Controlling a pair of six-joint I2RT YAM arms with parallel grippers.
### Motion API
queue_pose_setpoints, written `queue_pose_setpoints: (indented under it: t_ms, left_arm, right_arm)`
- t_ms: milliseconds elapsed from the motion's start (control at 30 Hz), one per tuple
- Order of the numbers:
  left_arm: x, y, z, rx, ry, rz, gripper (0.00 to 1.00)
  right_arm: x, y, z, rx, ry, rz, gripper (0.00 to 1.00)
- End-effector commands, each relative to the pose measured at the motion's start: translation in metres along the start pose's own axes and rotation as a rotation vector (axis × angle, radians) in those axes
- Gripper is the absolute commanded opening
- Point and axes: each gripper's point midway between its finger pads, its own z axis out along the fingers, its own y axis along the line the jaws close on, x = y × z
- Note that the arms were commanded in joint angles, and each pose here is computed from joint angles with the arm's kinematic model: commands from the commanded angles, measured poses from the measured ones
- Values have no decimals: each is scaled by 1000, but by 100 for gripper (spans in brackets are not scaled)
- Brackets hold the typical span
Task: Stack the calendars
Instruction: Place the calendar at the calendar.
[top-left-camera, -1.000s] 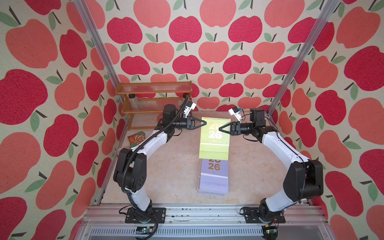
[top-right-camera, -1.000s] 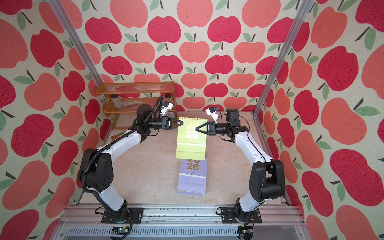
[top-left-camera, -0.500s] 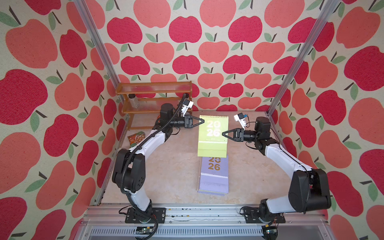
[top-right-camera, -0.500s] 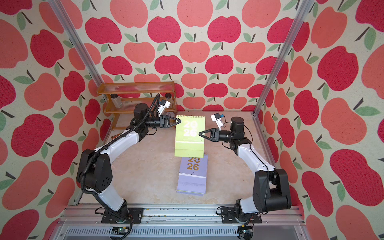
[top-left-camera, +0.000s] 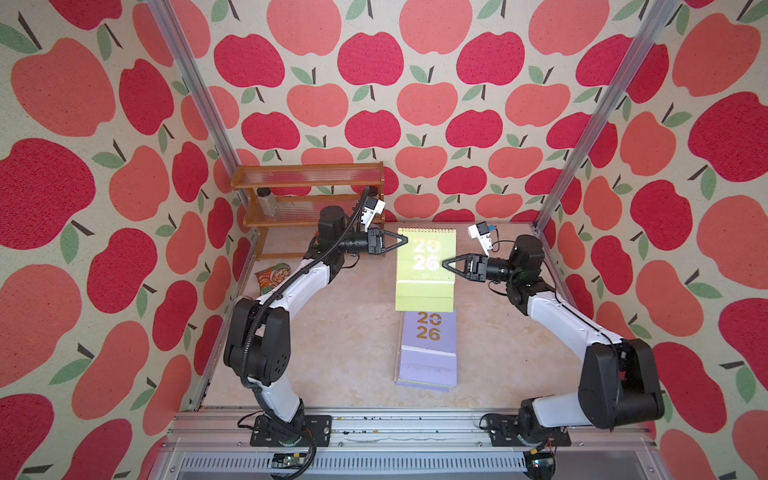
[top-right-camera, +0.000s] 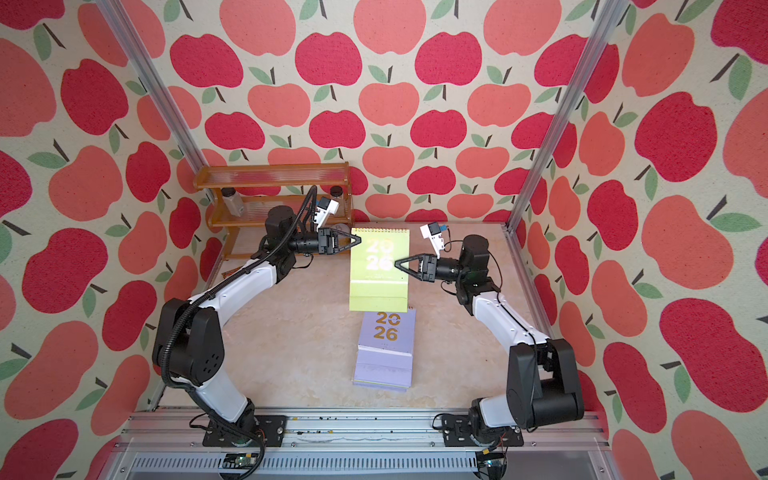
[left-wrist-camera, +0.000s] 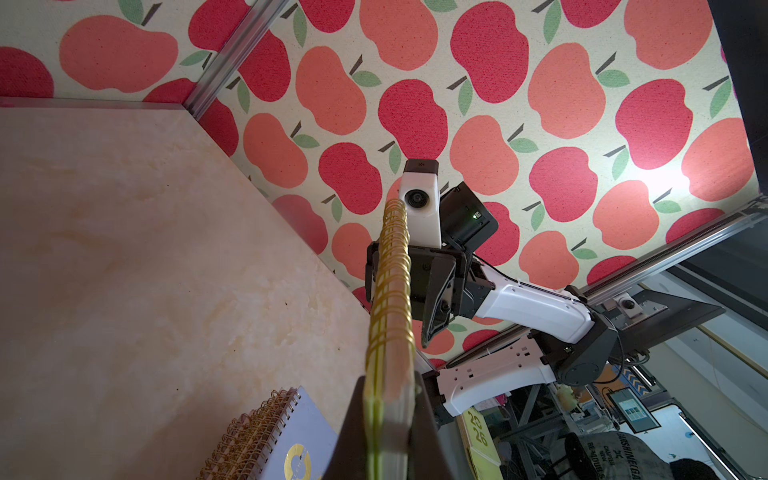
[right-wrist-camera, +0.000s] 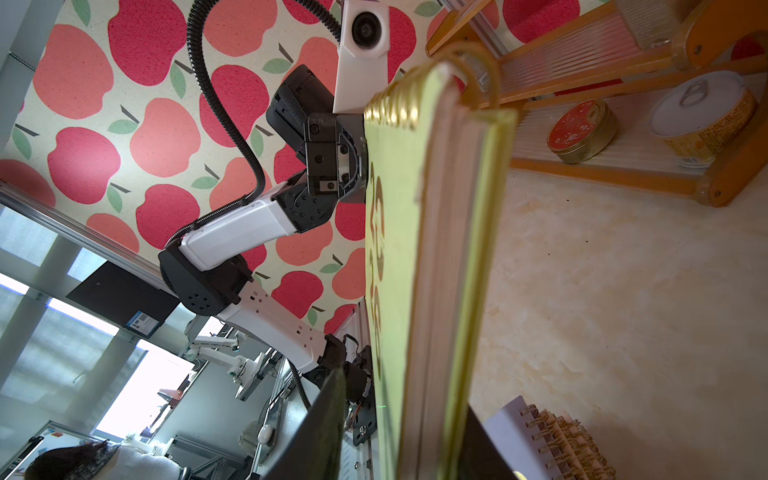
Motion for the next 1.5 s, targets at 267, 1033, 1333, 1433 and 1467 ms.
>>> queue_pose_setpoints:
  t_ms: [267,1033,1333,1433,1467]
  left_arm:
    - [-11,-22,-3,27,-25,74,0]
    - [-17,-6,-42,-83,-132,43,84]
    - [-16,-10,-41,-77,-129,45,84]
    - [-16,-9,-42,-78,-129,41,84]
    - [-16,-10,-42,-77,-129,43,84]
  right_arm:
    - [3,-3,8,-7,-3,10,7]
    - [125,-27,-24,214,46,519,0]
    - [151,-30,-26,237,46,557,0]
    - [157,-33,-25,238,49,573,0]
    - [159,-34,-24,239,53,579,0]
